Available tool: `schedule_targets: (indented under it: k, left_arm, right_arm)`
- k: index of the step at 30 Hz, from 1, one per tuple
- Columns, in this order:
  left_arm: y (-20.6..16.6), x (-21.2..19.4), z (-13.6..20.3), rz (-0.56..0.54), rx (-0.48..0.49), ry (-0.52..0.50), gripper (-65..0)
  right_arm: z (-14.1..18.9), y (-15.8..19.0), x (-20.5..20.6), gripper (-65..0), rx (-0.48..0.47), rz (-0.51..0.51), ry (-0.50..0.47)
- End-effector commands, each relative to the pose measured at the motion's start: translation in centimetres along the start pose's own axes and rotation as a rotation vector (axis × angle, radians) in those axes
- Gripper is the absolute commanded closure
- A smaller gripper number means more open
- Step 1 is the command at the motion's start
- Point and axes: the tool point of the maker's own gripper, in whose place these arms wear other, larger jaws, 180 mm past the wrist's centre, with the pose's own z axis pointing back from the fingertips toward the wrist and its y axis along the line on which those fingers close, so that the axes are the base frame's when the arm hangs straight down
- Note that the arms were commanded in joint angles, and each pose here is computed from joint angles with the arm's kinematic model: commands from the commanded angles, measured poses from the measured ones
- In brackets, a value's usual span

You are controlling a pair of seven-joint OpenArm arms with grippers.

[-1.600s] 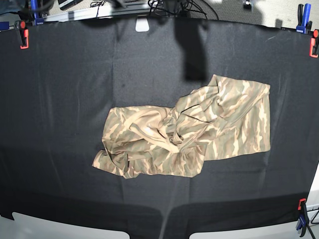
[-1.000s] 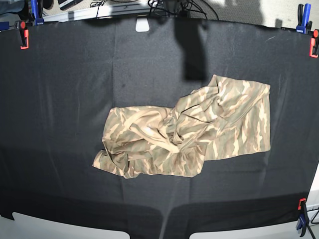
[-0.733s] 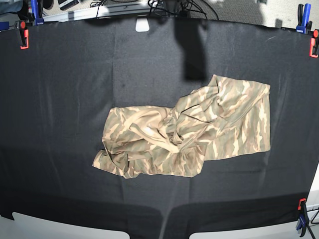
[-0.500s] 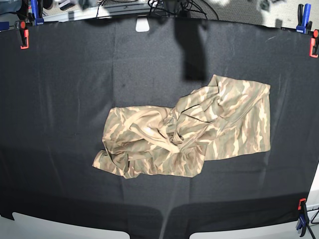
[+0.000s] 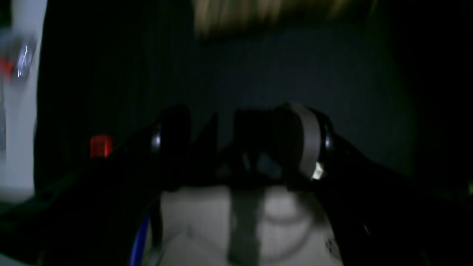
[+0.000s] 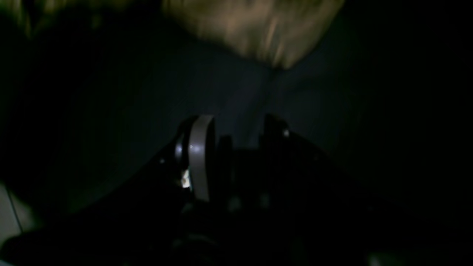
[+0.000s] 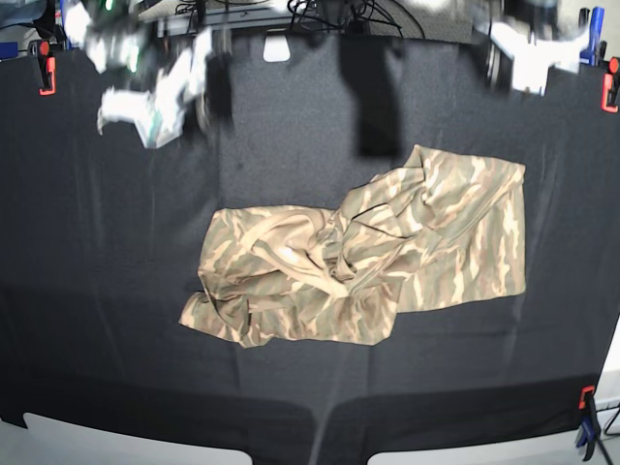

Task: Layout the t-shirt on the table in an organized manner, then fold the t-shirt properly
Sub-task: 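Lower the right gripper onto the crumpled camouflage t-shirt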

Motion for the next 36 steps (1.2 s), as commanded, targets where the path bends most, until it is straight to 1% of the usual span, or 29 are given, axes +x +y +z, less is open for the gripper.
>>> schedule_targets:
  k: [1,2,6,8,10,13,16,18,21,24,27,30,33,36]
  left_arm:
    - [0.4,2.0,-0.3,-0.012,0.007,-0.069,-36.1]
    - [0.5,3.1,-0.9,-0.021,0.004,-0.104,-36.1]
    - [2.0,7.5,-2.9,-0.018,0.053,-0.236,-36.1]
    - [2.6,8.8,-3.8,-0.018,0.072,-0.270,-36.1]
    - [3.1,9.3,-4.8,-0.019,0.086,-0.279,-36.1]
    - [3.4,8.4,-6.5,-0.021,0.095,-0.245,-36.1]
    - [3.3,6.1,-7.9,-0.026,0.092,-0.176,-36.1]
    - [3.2,4.3,-8.7,-0.029,0.088,-0.125,-36.1]
    - [3.1,1.9,-9.6,-0.034,0.083,-0.062,-36.1]
    - [3.0,0.4,-10.1,-0.037,0.080,-0.024,-36.1]
    - [2.9,0.3,-10.3,-0.039,0.078,-0.036,-36.1]
    - [2.9,0.5,-10.3,-0.039,0.078,-0.050,-36.1]
    - [2.9,0.5,-10.3,-0.040,0.079,-0.050,-36.1]
    - [2.9,0.5,-10.3,-0.039,0.078,-0.050,-36.1]
  right_arm:
    - [-0.2,0.0,2.0,-21.6,0.004,-0.014,-0.065]
    - [-0.6,0.0,2.9,-21.6,0.003,-0.036,-0.088]
    - [-2.4,0.0,5.7,-21.6,-0.015,-0.111,-0.162]
    - [-3.4,0.1,6.9,-21.6,-0.021,-0.160,-0.202]
    - [-4.7,0.3,7.7,-21.6,-0.020,-0.211,-0.227]
    - [-7.2,1.3,8.3,-21.6,0.011,-0.262,-0.234]
    - [-10.2,3.6,8.6,-21.6,0.082,-0.285,-0.206]
    - [-11.9,5.5,8.8,-21.6,0.133,-0.285,-0.183]
    - [-13.5,7.8,10.1,-21.6,0.184,-0.257,-0.183]
    - [-14.0,9.6,12.3,-21.6,0.215,-0.241,-0.219]
    - [-14.2,10.5,14.1,-21.6,0.222,-0.247,-0.249]
    - [-14.4,11.0,14.5,-21.6,0.207,-0.238,-0.250]
    - [-14.5,11.6,14.3,-21.6,0.220,-0.249,-0.223]
    - [-14.4,11.9,14.6,-21.6,0.230,-0.261,-0.228]
